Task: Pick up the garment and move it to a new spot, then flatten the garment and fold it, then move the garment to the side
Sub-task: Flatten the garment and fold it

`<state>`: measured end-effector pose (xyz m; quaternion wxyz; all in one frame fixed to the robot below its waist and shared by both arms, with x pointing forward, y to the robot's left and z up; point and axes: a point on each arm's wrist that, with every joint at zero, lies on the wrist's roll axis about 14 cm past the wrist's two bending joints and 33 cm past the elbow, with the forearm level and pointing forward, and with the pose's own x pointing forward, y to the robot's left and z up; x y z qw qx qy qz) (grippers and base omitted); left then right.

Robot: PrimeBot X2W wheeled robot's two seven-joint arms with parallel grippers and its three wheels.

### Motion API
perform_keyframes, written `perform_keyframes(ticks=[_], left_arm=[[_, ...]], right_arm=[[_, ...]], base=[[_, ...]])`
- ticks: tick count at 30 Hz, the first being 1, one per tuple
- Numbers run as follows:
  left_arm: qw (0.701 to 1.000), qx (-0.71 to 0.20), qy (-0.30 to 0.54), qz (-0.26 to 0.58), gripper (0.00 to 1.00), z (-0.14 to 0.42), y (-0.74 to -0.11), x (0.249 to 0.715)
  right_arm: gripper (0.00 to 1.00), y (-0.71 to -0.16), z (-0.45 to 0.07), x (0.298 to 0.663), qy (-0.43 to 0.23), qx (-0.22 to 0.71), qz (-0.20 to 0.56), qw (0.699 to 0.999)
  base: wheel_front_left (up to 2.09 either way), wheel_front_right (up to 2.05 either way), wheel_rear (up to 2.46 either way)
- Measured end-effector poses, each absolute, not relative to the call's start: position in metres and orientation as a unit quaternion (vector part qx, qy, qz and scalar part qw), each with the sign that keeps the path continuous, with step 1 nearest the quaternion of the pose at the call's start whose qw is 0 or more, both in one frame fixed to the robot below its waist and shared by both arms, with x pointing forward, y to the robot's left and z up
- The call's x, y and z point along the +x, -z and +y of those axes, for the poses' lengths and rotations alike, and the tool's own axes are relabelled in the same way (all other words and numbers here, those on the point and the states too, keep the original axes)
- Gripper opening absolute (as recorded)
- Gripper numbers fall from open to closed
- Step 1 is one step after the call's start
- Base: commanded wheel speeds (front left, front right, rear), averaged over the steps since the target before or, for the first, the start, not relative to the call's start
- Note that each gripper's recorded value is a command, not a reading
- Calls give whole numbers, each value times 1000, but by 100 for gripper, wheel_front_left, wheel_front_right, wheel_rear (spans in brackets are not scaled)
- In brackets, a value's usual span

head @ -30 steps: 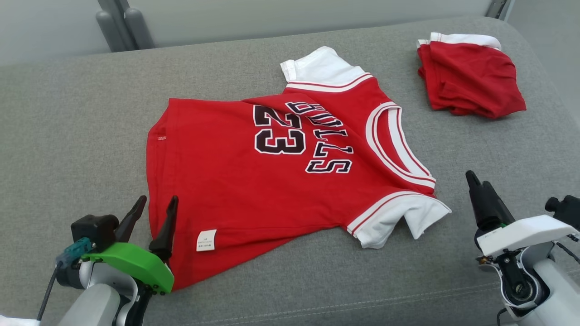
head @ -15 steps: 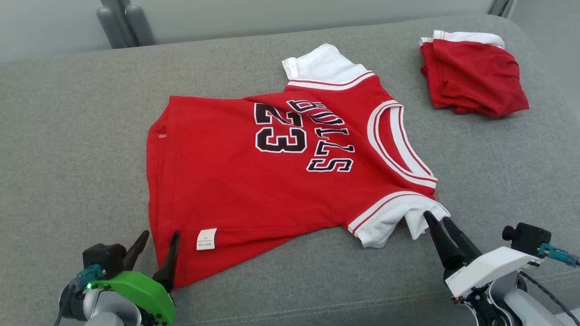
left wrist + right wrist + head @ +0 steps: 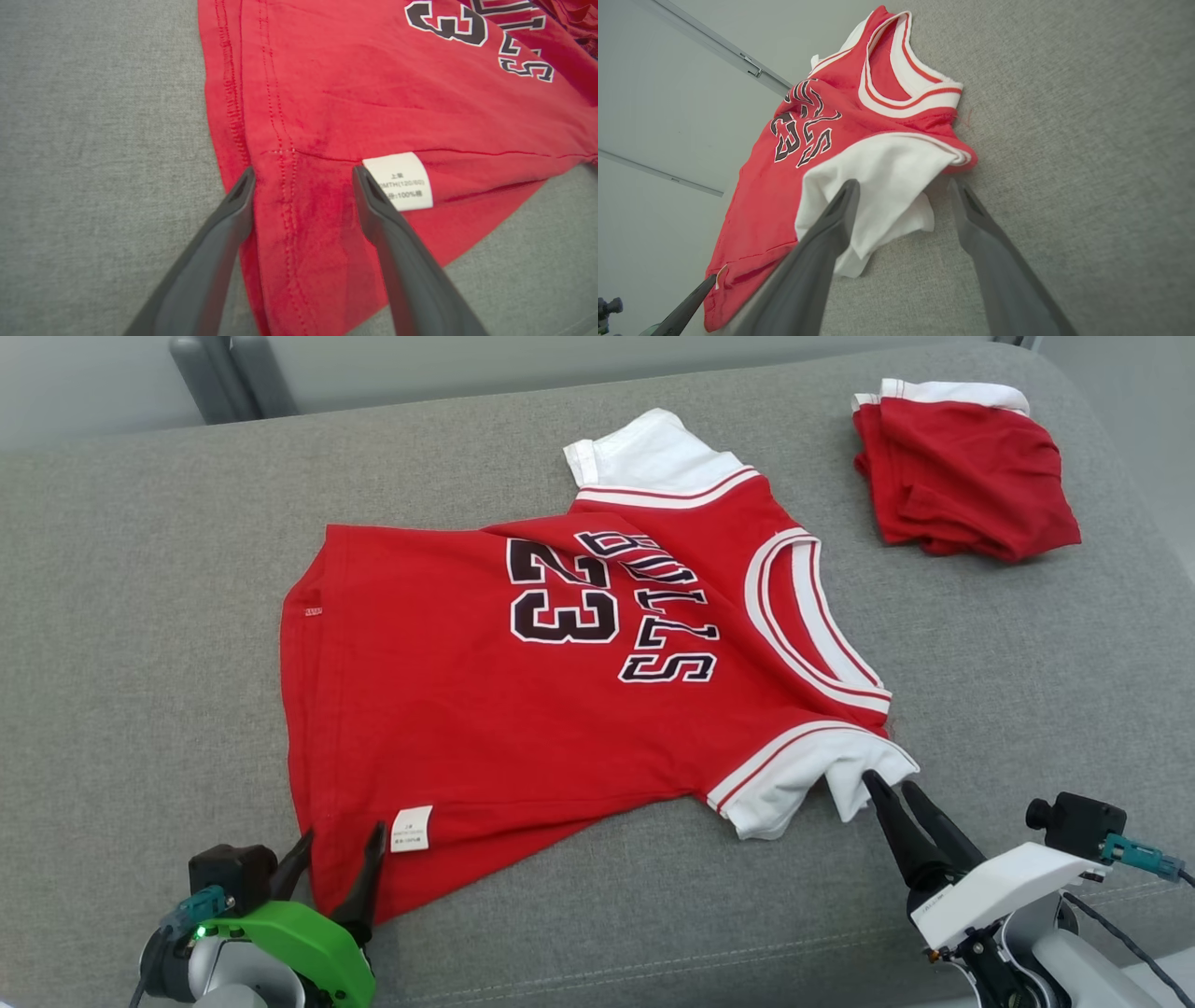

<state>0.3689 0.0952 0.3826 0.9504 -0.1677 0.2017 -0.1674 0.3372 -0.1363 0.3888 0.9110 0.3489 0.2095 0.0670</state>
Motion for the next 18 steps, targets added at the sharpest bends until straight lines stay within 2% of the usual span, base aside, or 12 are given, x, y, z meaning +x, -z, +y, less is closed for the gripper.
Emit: perform_keyframes(ticks=[2,5,8,10,11,12,13,14,18], left_arm=[[950,-170,172,200,100,93,-384,370],[951,-170,174,193,84,92,-388,374],[954,-167,175,180,52,93,-395,380],[956,-160,178,170,42,93,-400,385],[956,-160,178,169,33,93,-401,386],[956,-160,178,168,24,93,-401,386],[956,-159,178,168,10,93,-401,385],[957,-159,178,167,2,93,-402,385],[957,-157,178,166,0,93,-402,385]], right_arm=[[100,-388,-137,337,-66,349,210,911],[100,-388,-137,336,-65,349,210,911],[100,-388,-138,336,-65,349,210,911],[100,-388,-138,336,-65,349,209,911],[100,-389,-137,337,-65,349,209,911],[100,-389,-137,337,-65,349,209,911],[100,-389,-137,337,-66,348,209,911],[100,-389,-137,337,-66,348,209,911],[100,-389,-137,337,-67,347,209,912]], base=[[0,0,0],[0,0,0],[0,0,0],[0,0,0],[0,0,0],[0,0,0],[0,0,0],[0,0,0],[0,0,0]])
